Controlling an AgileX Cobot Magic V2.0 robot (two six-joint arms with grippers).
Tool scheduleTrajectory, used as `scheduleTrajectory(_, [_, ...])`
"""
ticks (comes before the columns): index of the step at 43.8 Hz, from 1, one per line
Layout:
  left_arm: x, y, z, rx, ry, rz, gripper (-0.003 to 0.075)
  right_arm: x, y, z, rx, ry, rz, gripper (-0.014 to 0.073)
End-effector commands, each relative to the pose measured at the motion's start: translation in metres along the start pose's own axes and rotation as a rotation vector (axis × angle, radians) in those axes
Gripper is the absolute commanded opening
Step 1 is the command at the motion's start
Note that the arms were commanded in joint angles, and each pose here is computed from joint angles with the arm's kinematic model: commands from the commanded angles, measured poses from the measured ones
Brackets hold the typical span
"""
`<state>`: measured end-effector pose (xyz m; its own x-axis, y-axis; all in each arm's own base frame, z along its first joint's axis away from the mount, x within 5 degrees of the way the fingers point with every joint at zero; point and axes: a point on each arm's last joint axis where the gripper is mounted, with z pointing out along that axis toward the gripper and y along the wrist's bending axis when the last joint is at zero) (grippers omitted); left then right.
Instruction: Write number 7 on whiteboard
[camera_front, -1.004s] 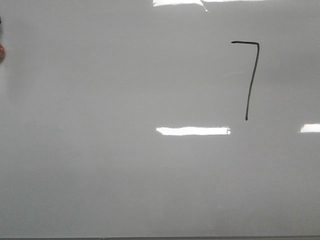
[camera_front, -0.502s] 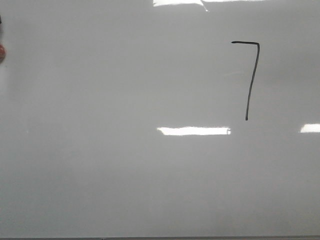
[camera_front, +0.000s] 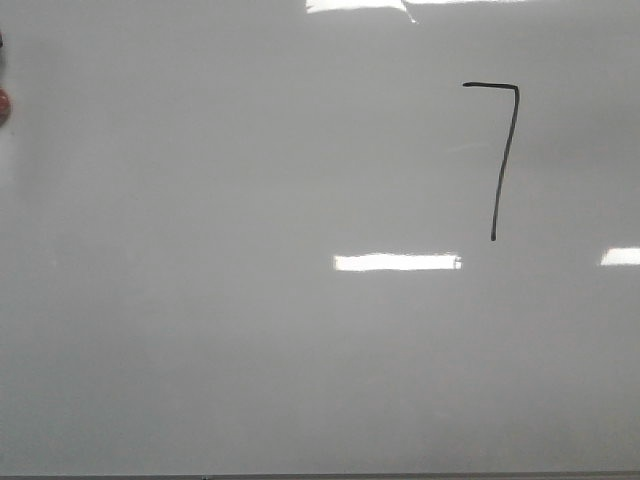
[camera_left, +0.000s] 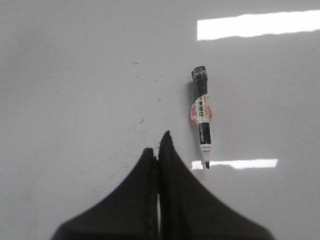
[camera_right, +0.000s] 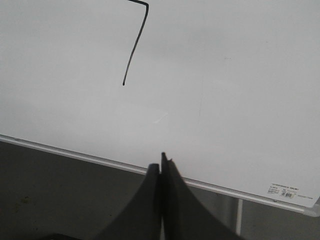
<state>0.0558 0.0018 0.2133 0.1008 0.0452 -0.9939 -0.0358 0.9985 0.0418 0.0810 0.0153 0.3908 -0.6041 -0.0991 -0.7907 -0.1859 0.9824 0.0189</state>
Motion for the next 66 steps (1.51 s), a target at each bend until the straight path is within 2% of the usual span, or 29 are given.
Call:
scheduleTrajectory(1, [-0.007,0.0,-0.002,0.002,-0.097,-0.007,-0.002,-0.01,-0.001,-0.004,0.016,-0.084,-0.009,-0.0069])
scheduleTrajectory(13, [-0.007,0.0,-0.002,0.002,-0.097,-0.007,-0.002,-0.003,-0.001,-0.007,0.02,-0.109,-0.009,-0.0069])
scheduleTrajectory(17, [-0.007,0.0,-0.002,0.002,-0.097,-0.007,-0.002,0.012,-0.001,-0.005,0.032,-0.178,-0.01,-0.0069])
scheduleTrajectory(23, [-0.007,0.0,-0.002,0.002,-0.097,-0.007,-0.002,0.041,-0.003,0.009,0.058,-0.402,-0.007,-0.0069])
scheduleTrajectory(28, [-0.007,0.0,-0.002,0.002,-0.097,-0.007,-0.002,0.07,-0.004,0.023,0.075,-0.531,-0.004,-0.0069])
scheduleTrajectory(36, [-0.007,0.0,-0.002,0.002,-0.097,-0.007,-0.002,0.115,-0.007,0.051,0.118,-0.648,0.01,-0.0069])
scheduleTrajectory(42, [-0.007,0.0,-0.002,0.002,-0.097,-0.007,-0.002,0.142,-0.011,0.069,0.169,-0.671,0.027,-0.0069])
scheduleTrajectory(50, [-0.007,0.0,-0.002,0.002,-0.097,-0.007,-0.002,0.163,-0.014,0.089,0.204,-0.695,0.037,-0.0069])
scheduleTrajectory(66, [-0.007,0.0,-0.002,0.002,-0.095,-0.007,-0.002,0.165,-0.015,0.092,0.208,-0.715,0.038,-0.0069])
